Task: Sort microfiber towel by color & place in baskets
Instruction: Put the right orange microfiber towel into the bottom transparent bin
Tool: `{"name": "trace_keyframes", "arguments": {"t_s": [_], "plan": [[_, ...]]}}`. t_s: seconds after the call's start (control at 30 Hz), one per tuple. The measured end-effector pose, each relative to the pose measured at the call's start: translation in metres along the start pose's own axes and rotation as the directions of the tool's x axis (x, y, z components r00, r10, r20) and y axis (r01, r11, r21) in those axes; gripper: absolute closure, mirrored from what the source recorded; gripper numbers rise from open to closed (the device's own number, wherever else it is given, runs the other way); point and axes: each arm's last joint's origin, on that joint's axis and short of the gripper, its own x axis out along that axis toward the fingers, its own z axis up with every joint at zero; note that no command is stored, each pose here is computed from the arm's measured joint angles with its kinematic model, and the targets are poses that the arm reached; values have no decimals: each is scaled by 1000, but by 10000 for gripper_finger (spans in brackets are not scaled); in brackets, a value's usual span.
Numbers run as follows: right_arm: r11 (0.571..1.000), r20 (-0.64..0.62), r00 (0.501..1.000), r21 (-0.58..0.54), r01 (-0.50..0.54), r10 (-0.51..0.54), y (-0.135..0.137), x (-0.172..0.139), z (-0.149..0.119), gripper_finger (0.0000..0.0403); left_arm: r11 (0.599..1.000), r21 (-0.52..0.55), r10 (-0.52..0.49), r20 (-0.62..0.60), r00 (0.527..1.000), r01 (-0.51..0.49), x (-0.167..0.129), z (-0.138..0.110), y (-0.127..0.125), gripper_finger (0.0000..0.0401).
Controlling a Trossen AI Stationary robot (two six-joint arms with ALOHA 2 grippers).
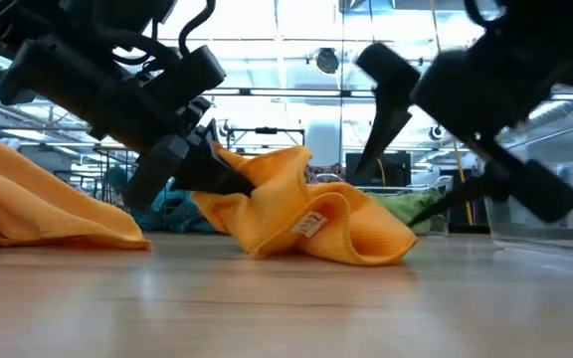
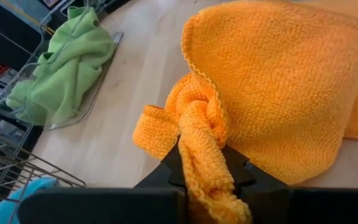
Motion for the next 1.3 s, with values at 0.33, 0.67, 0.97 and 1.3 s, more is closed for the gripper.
{"name": "trace_keyframes", "arguments": {"t_s": [0.33, 0.67, 0.97, 1.3], "plan": [[998, 25, 998, -6, 65, -64, 9, 37, 17, 92, 1000, -9, -13, -6, 1000, 13, 5, -1, 5, 366], [965, 189, 951, 141, 220, -245, -11, 28, 39, 92, 999, -18, -30, -6, 1000, 30, 7, -1, 8, 366], [945, 182, 942, 221, 240, -281, -22, 36, 35, 92, 992, -44, -112, 64, 992, 115, 7, 5, 6, 366], [917, 237, 943, 377, 132, -234, -30, 47, 29, 92, 983, -2, -183, 132, 974, 185, 4, 11, 2, 366]]}}
